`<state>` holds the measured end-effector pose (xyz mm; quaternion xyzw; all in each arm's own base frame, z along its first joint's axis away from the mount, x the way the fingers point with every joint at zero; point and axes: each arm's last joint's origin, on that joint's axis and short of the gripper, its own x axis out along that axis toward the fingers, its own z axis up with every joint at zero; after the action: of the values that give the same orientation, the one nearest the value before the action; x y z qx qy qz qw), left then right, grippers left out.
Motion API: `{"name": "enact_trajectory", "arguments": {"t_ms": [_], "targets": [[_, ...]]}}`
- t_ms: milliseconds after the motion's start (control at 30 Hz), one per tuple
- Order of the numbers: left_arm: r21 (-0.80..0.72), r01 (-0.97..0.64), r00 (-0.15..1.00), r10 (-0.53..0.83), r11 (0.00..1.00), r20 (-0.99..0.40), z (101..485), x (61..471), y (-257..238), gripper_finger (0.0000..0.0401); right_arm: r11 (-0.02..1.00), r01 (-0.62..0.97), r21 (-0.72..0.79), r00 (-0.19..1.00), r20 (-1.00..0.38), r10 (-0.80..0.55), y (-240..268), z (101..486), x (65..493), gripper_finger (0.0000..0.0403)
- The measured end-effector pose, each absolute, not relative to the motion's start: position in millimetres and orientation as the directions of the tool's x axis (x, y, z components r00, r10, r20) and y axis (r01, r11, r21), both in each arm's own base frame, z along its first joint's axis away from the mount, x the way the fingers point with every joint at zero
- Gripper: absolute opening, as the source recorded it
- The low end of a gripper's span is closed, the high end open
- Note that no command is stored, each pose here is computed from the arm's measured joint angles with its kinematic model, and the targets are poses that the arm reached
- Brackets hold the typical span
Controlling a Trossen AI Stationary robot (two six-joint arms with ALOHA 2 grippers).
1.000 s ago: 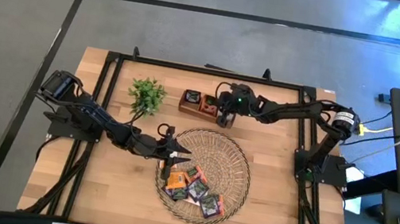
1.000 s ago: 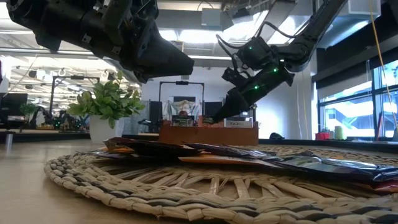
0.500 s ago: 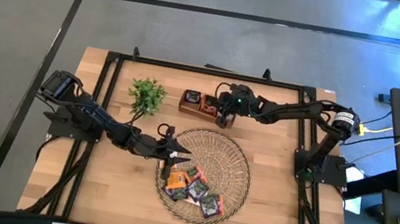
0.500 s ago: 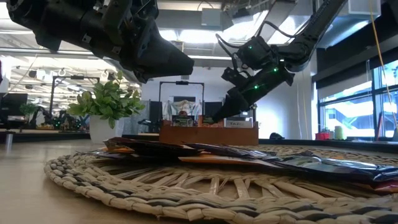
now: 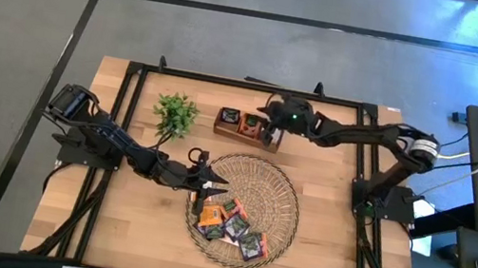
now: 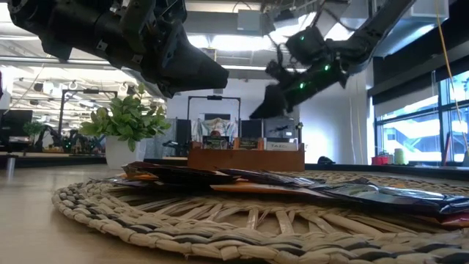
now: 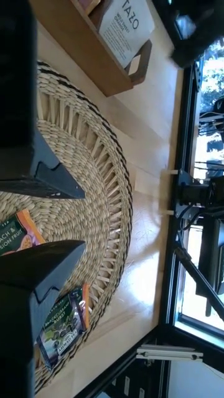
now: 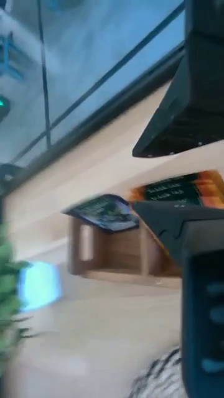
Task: Pick & Place Tea
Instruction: Put the black and white tea bag into the left section of the wooden organizer
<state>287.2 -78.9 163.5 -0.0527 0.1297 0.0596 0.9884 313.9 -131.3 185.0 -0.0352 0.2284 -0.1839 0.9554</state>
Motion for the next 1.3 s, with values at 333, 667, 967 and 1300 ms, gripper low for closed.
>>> {"name": "enact_trajectory", "arguments": {"t_ms": [333,667,967,1300], "targets": [[-0.27,0.058,0.95,-0.136,0.961,-0.282,162.9,286.8,-86.4,0.0119,0.957,-0.259,0.13,0.864,-0.411,0.289,-61.9,199.5,319.5,0.0126],[-0.299,0.096,0.942,-0.183,0.949,-0.28,161.4,289.6,-95.5,0.0116,0.896,-0.31,0.316,0.73,-0.525,0.438,21.6,186.8,320.6,0.0126],[-0.284,0.227,0.891,-0.316,0.932,-0.326,146.3,320.1,-127.3,0.0116,0.895,-0.183,0.408,0.701,-0.584,0.41,63.1,178.3,316.9,0.0126],[-0.392,0.256,0.811,-0.417,0.884,-0.41,119.5,336.8,-140.4,0.0119,0.826,0.074,0.558,0.601,-0.687,0.41,77.0,143.8,317.5,0.0127]]}}
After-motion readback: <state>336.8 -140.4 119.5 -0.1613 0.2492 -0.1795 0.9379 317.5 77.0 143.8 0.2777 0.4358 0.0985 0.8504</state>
